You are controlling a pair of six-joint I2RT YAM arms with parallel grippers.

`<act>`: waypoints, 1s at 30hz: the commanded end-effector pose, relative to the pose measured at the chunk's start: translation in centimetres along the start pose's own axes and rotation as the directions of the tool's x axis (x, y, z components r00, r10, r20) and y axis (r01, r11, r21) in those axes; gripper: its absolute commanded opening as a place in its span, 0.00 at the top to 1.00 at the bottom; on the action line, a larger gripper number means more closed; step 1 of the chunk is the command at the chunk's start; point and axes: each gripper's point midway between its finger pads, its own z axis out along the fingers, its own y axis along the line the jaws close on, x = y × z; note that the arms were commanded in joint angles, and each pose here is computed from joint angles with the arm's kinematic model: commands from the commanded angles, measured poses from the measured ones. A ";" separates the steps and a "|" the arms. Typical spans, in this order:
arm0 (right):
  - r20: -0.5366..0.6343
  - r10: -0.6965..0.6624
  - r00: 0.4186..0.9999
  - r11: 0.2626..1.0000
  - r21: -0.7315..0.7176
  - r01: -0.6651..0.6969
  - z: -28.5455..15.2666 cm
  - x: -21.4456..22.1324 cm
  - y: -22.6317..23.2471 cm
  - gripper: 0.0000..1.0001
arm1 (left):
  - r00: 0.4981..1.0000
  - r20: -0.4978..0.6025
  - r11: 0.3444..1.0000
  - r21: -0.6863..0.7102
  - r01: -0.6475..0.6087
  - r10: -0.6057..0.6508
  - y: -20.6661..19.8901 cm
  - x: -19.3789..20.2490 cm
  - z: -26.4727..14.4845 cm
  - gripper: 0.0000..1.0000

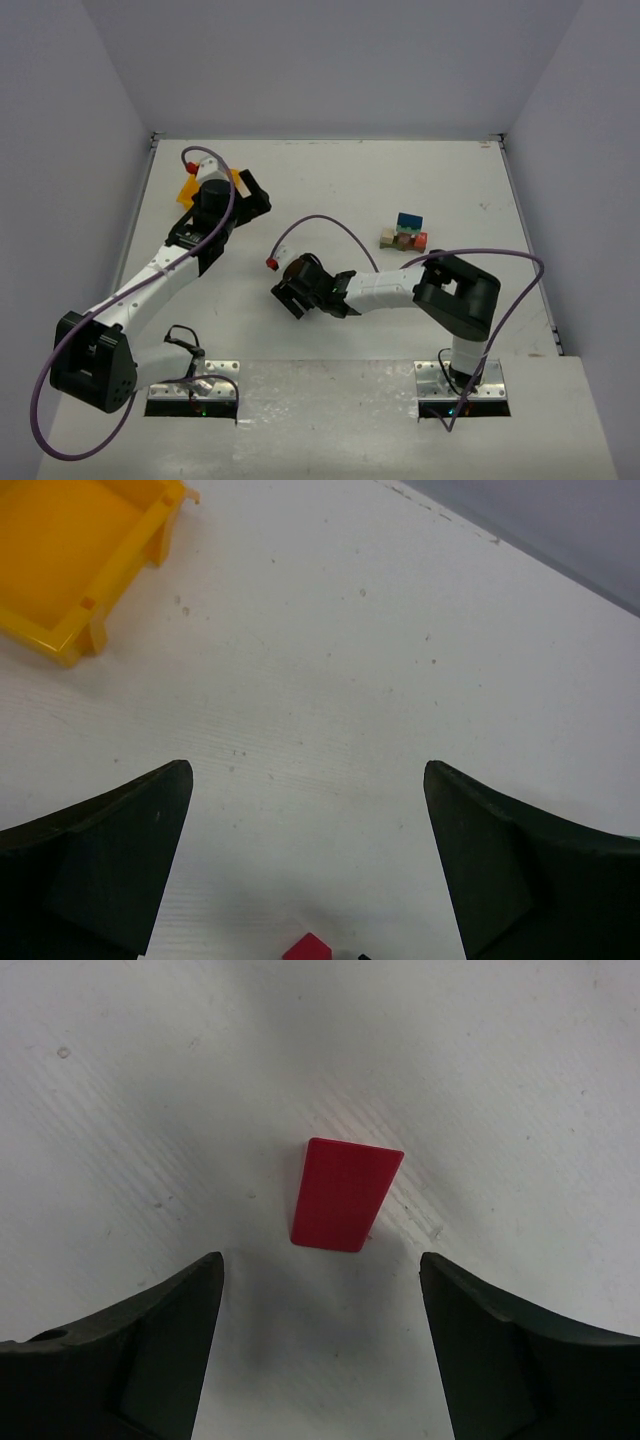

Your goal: Build the wood block tower

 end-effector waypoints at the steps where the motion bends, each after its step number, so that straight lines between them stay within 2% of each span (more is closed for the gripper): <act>1: 0.086 0.062 0.994 0.997 0.030 -0.065 1.0 -2.4 -0.1 0.30 | 0.998 0.056 0.999 0.016 0.028 -0.028 -0.3 -1.6 -0.4 0.00; 4: 0.076 0.063 0.995 0.997 0.047 -0.066 1.4 -1.8 -0.4 0.44 | 0.998 0.062 1.000 0.004 0.031 -0.031 -0.1 -1.7 -0.5 0.00; 8: 0.068 0.082 0.994 0.995 0.053 -0.085 2.0 -1.2 -0.5 0.45 | 0.997 0.069 0.999 -0.004 0.037 -0.037 0.1 -1.8 -0.6 0.00; 12: 0.057 0.103 0.993 0.993 0.052 -0.106 2.3 -0.5 -0.7 0.61 | 0.997 0.073 0.999 0.004 0.034 -0.034 -0.1 -2.0 -0.7 0.00; 17: 0.089 0.118 0.989 0.990 0.061 -0.124 1.5 -0.5 -1.5 0.73 | 0.997 0.071 0.999 0.024 0.025 -0.027 -0.4 -2.0 -0.7 0.00; 21: 0.148 0.178 0.973 0.983 0.012 -0.182 -0.3 -1.5 -2.2 0.79 | 0.998 0.060 0.996 0.086 0.006 -0.011 -1.6 -2.0 -0.9 0.00; 23: 0.165 0.264 0.950 0.964 -0.048 -0.260 -0.8 -1.2 -3.1 0.80 | 0.999 0.039 0.984 0.178 -0.026 0.020 -3.1 -1.6 -1.1 0.00; 25: 0.192 0.363 0.912 0.923 -0.209 -0.323 -2.7 -2.7 -3.4 0.82 | 0.996 0.032 0.928 0.362 -0.084 0.077 -6.1 -1.0 -2.0 0.00; 28: 0.265 0.404 0.876 0.892 -0.325 -0.313 -5.4 -4.5 -4.2 0.82 | 0.984 0.011 0.775 0.614 -0.148 0.179 -9.8 1.1 -4.4 0.00; 30: 0.365 0.382 0.849 0.885 -0.408 -0.223 -9.1 -6.9 -4.4 0.83 | 0.965 0.051 0.567 0.801 -0.193 0.256 -12.4 2.6 -7.7 0.00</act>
